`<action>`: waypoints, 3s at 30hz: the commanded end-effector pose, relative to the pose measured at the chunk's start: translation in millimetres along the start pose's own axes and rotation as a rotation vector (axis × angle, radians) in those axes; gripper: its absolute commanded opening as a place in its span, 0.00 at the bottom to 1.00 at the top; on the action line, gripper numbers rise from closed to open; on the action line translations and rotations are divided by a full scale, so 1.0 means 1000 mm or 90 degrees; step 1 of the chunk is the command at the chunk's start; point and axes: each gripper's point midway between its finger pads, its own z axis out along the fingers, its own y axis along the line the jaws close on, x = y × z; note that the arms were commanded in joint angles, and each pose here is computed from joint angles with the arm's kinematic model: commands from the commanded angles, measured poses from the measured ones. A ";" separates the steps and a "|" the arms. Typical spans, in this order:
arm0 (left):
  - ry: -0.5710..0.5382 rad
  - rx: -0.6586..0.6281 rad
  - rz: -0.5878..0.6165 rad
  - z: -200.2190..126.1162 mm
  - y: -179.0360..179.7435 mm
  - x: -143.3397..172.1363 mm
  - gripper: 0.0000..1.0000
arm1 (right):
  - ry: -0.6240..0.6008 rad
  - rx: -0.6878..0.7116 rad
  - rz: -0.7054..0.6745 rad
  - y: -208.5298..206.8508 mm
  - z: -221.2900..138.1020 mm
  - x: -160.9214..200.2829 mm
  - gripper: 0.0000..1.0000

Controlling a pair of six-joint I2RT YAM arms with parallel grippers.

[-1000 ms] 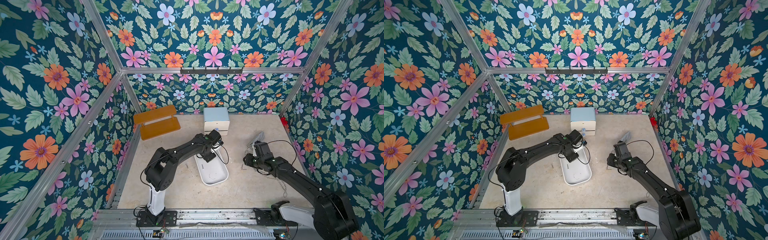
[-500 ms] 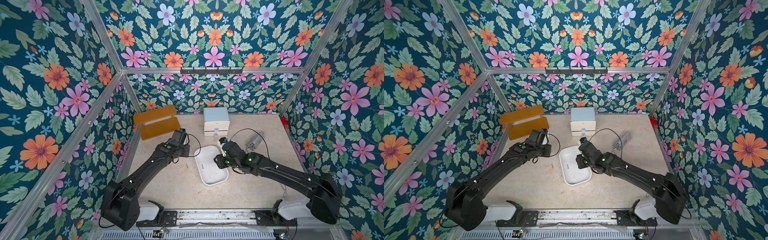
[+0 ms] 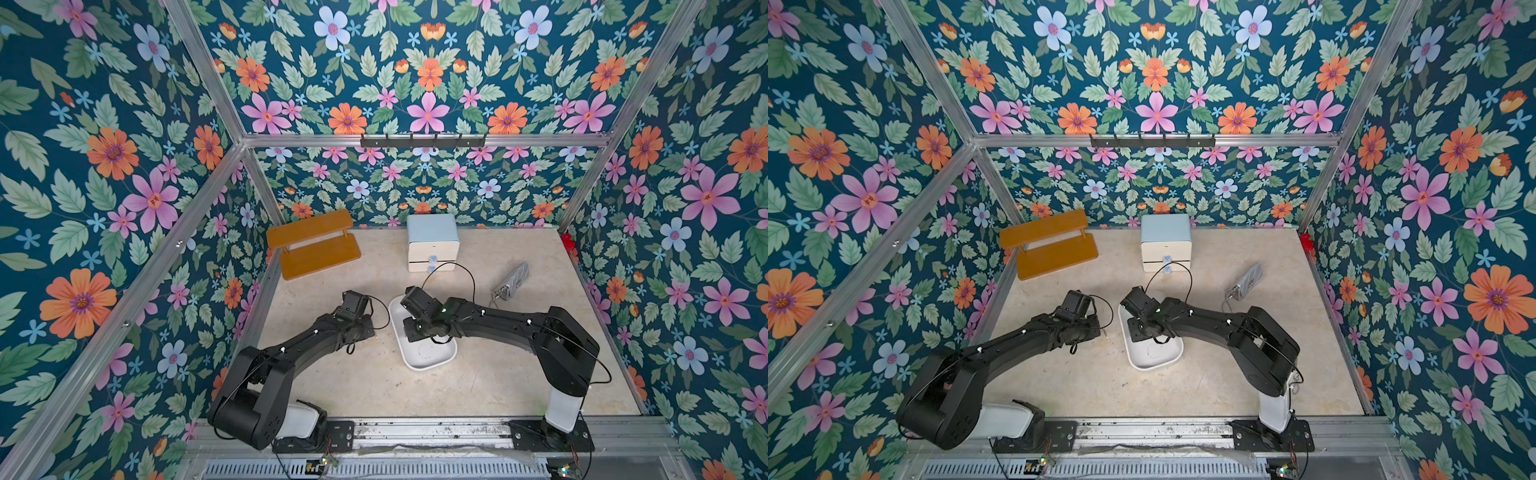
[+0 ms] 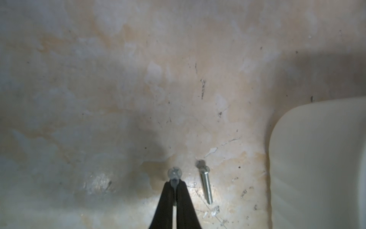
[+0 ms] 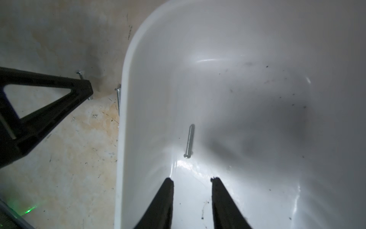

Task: Take out the screws from the storage box
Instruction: Place the screw at the center of the board, then pick up the screw from the storage box, then place the screw at the center of the board.

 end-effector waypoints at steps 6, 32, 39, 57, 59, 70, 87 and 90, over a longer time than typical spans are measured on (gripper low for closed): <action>0.005 -0.009 -0.036 0.010 0.003 0.002 0.01 | 0.042 0.039 -0.006 -0.002 0.017 0.011 0.37; -0.075 0.025 -0.008 -0.048 -0.014 -0.037 0.99 | 0.084 0.098 -0.012 -0.011 0.049 0.010 0.37; -0.120 0.044 -0.020 -0.079 -0.021 -0.055 0.99 | 0.092 0.107 -0.005 -0.014 0.049 0.010 0.18; -0.166 0.055 -0.107 -0.110 -0.014 -0.063 0.99 | 0.072 0.100 -0.013 -0.010 0.029 -0.003 0.00; -0.164 0.058 -0.104 -0.109 -0.015 -0.062 0.99 | 0.055 0.100 -0.013 -0.011 0.016 -0.011 0.00; -0.167 0.070 -0.075 -0.107 -0.020 -0.064 0.99 | -0.054 0.129 0.062 -0.062 -0.089 -0.031 0.00; -0.168 0.094 -0.055 -0.096 -0.027 -0.063 0.99 | -0.060 0.230 0.305 -0.192 -0.102 0.050 0.00; -0.162 0.092 -0.055 -0.094 -0.026 -0.062 0.99 | -0.053 0.236 0.314 -0.197 -0.090 0.055 0.00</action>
